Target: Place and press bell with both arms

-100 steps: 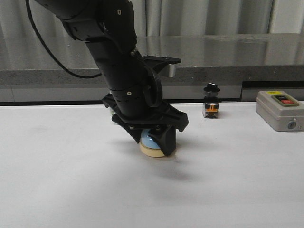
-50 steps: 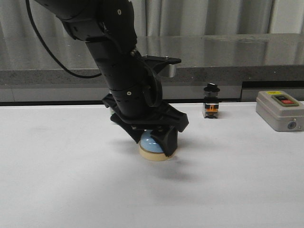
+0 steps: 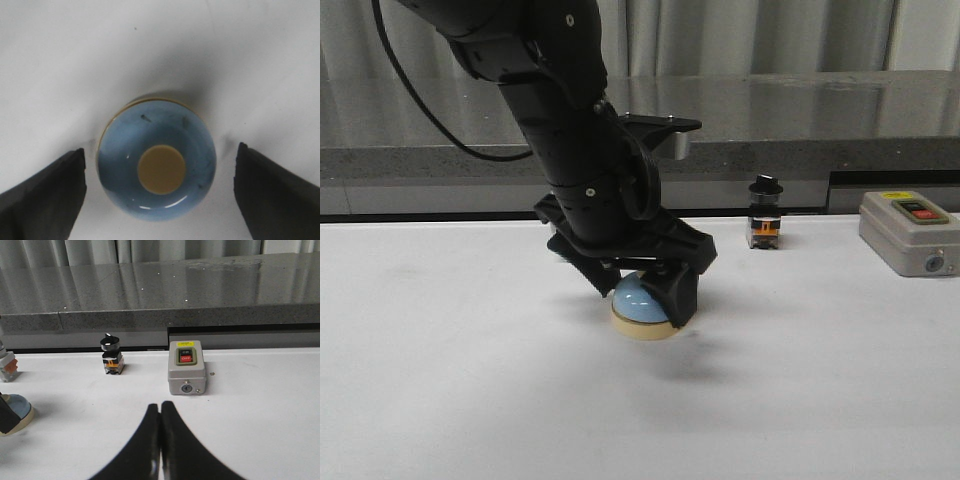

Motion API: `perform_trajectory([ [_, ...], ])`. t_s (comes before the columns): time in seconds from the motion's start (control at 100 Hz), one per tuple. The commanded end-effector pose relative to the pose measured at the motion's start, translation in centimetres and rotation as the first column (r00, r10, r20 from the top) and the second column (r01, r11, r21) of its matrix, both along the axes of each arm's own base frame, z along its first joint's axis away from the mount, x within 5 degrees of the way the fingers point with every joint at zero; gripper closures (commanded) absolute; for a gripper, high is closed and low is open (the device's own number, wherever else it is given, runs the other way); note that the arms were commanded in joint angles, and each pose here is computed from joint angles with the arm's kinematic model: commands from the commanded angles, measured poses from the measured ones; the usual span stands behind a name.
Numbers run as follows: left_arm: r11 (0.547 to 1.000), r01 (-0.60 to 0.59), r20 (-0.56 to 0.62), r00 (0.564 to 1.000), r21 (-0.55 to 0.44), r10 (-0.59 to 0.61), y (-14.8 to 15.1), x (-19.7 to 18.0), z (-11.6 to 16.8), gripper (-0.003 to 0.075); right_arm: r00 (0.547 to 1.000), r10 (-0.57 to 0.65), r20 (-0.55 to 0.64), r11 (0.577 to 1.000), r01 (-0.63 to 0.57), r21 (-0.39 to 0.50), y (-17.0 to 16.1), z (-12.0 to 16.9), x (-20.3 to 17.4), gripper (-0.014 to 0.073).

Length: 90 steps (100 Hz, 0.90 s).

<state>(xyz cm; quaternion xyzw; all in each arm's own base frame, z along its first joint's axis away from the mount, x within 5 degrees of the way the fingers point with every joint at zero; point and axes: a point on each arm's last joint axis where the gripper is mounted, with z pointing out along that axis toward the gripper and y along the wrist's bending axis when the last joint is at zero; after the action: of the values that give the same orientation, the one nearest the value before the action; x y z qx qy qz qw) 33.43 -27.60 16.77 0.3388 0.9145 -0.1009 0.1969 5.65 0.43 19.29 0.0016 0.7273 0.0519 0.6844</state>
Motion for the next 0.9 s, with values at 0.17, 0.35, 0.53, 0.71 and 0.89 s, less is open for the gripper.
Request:
perform_trajectory([
  [0.17, 0.982, -0.029, 0.189, 0.980, -0.185, 0.064, 1.7, -0.4, 10.2, 0.0143, 0.992, -0.008, 0.124, 1.000, 0.008, 0.006, -0.1, 1.4, -0.2, 0.0655],
  [0.35, 0.961, -0.092, 0.279, 0.946, -0.259, 0.165, 5.9, -0.2, 15.1, 0.0143, 0.992, -0.008, 0.124, 1.000, 0.008, 0.006, -0.1, 1.4, -0.2, 0.0655],
  [0.53, 0.924, -0.207, 0.329, 0.891, -0.322, 0.314, 11.5, -0.5, 17.6, 0.0143, 0.992, -0.008, 0.124, 1.000, 0.008, 0.006, -0.1, 1.4, -0.2, 0.0655],
  [0.71, 0.872, -0.322, 0.364, 0.813, -0.369, 0.454, 17.3, -2.5, 18.4, 0.0143, 0.992, -0.008, 0.124, 1.000, 0.008, 0.006, -0.1, 1.4, -0.2, 0.0655],
  [0.89, 0.812, -0.404, 0.379, 0.735, -0.422, 0.563, 21.5, -6.0, 18.1, 0.0143, 0.992, -0.008, 0.124, 1.000, 0.008, 0.006, -0.1, 1.4, -0.2, 0.0655],
])
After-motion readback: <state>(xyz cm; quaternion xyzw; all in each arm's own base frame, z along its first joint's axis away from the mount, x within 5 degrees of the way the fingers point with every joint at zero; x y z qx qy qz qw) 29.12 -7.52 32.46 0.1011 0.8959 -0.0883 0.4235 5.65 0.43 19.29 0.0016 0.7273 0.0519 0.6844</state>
